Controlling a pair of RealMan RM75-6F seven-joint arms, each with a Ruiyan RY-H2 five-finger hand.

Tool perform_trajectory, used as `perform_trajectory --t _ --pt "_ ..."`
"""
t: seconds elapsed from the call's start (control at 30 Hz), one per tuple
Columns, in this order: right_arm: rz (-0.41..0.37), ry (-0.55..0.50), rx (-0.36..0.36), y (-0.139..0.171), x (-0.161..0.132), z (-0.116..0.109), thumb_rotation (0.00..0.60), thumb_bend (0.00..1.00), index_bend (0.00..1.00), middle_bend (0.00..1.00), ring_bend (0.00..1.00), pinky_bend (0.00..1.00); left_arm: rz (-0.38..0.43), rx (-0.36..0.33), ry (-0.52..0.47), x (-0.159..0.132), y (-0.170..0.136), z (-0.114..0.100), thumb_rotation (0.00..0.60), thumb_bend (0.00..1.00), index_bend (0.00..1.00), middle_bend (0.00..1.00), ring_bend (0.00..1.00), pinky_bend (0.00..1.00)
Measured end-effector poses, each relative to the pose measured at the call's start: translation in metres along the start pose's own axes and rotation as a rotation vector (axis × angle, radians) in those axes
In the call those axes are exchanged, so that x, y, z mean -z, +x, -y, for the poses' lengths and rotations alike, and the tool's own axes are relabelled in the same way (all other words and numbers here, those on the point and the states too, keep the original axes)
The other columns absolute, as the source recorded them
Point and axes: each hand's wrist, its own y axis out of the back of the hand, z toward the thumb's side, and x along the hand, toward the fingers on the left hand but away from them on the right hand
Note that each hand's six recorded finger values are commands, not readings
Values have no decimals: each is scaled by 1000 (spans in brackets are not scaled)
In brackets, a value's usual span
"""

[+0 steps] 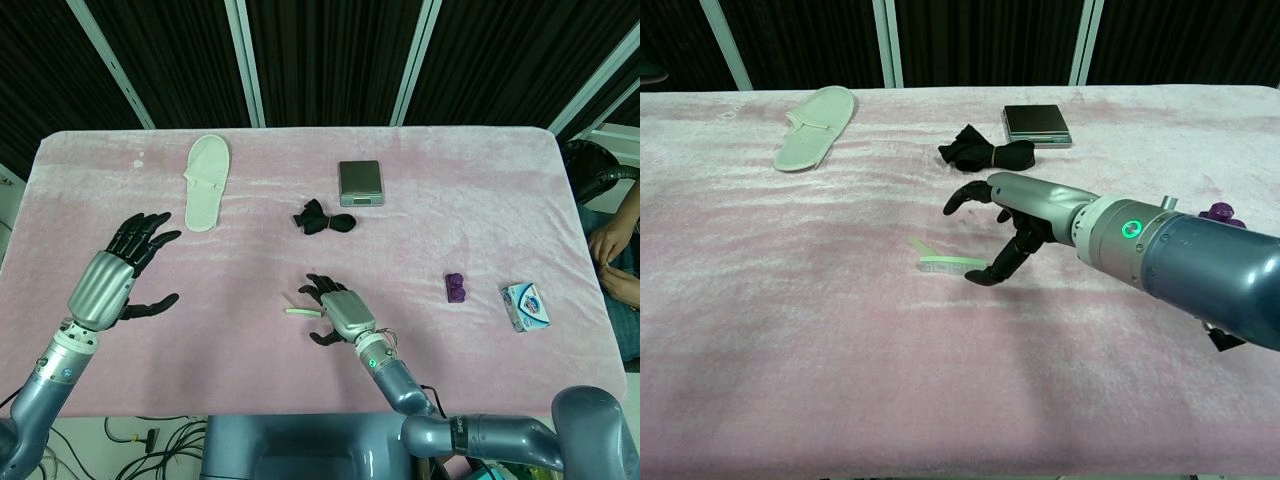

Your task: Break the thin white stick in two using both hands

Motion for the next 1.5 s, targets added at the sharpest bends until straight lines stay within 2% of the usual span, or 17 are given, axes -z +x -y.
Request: perform_trajectory --t 0.2,0.37,0.83,1.13,1.5 --pt "22 12 2 -9 4 13 600 297 314 0 0 128 -17 6 4 9 -1 1 600 203 147 26 0 0" --pt "45 -1 4 -16 8 22 600 295 327 0 0 128 -25 -3 11 13 -3 -1 600 202 147 26 0 0" --pt "99 -26 48 -26 15 29 600 297 482 0 0 128 -25 -15 15 15 -6 -5 600 202 147 26 0 0" --pt "127 -14 71 -32 24 31 600 310 514 0 0 128 -26 -9 23 15 -6 -3 600 203 147 26 0 0" --pt "117 7 70 -33 26 36 600 396 599 0 0 128 -10 -7 34 9 -6 -2 600 203 147 26 0 0"
